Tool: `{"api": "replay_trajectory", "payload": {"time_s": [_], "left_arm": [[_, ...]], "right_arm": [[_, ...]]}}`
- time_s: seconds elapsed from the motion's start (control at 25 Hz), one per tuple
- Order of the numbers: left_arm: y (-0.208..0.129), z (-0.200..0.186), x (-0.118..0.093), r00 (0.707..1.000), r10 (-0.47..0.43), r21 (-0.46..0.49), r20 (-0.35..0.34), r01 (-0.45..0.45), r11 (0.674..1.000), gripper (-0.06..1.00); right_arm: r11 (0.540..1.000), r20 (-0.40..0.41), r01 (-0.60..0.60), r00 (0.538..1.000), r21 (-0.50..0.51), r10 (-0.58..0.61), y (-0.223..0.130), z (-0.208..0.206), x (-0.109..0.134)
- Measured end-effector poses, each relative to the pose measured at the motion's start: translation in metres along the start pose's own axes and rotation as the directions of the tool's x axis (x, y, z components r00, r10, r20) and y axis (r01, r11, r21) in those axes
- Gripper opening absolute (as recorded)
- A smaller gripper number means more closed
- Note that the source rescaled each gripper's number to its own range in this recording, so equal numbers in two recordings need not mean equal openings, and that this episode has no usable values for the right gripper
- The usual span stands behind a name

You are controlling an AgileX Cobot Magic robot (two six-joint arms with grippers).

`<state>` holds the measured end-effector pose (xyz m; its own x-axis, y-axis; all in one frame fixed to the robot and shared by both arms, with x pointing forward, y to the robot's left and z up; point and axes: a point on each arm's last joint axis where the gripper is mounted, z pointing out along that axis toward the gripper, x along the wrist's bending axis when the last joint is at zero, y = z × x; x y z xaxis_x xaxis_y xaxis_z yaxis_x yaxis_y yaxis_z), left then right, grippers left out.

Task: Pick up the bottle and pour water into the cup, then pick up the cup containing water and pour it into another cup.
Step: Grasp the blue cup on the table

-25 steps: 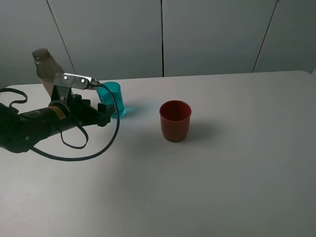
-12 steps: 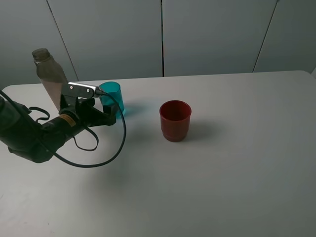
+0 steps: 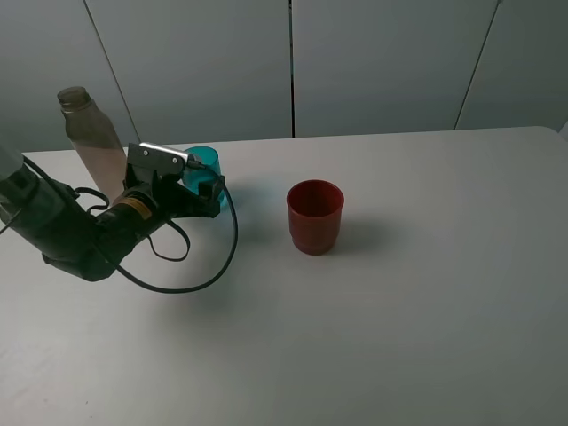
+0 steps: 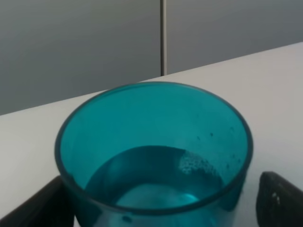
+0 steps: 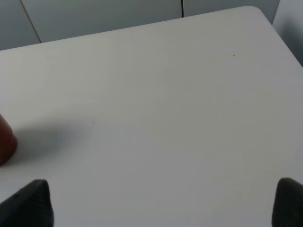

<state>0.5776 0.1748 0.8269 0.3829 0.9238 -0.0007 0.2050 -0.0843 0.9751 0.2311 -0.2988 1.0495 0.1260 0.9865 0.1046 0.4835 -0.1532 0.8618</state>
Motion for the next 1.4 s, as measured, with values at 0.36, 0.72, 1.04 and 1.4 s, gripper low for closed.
{"api": "replay_trajectory", "payload": {"time_s": [0.36,0.72,1.04,1.4], "left_arm": [[0.002,0.023,0.0,1.0,0.019,-0.046,0.015,-0.018,0.999,0.93],[-0.009,0.034,0.002,0.998,0.036,-0.013,0.043,-0.036,0.999,0.93],[-0.01,0.036,0.003,0.998,0.037,-0.009,0.043,-0.037,0.999,0.9],[-0.011,0.036,0.003,0.999,0.033,0.007,0.034,-0.033,0.999,0.12]], "right_arm": [[1.0,0.0,0.0,1.0,0.0,0.0,0.0,0.0,0.0],[1.0,0.0,0.0,1.0,0.0,0.0,0.0,0.0,0.0],[1.0,0.0,0.0,1.0,0.0,0.0,0.0,0.0,0.0],[1.0,0.0,0.0,1.0,0.0,0.0,0.0,0.0,0.0]]}}
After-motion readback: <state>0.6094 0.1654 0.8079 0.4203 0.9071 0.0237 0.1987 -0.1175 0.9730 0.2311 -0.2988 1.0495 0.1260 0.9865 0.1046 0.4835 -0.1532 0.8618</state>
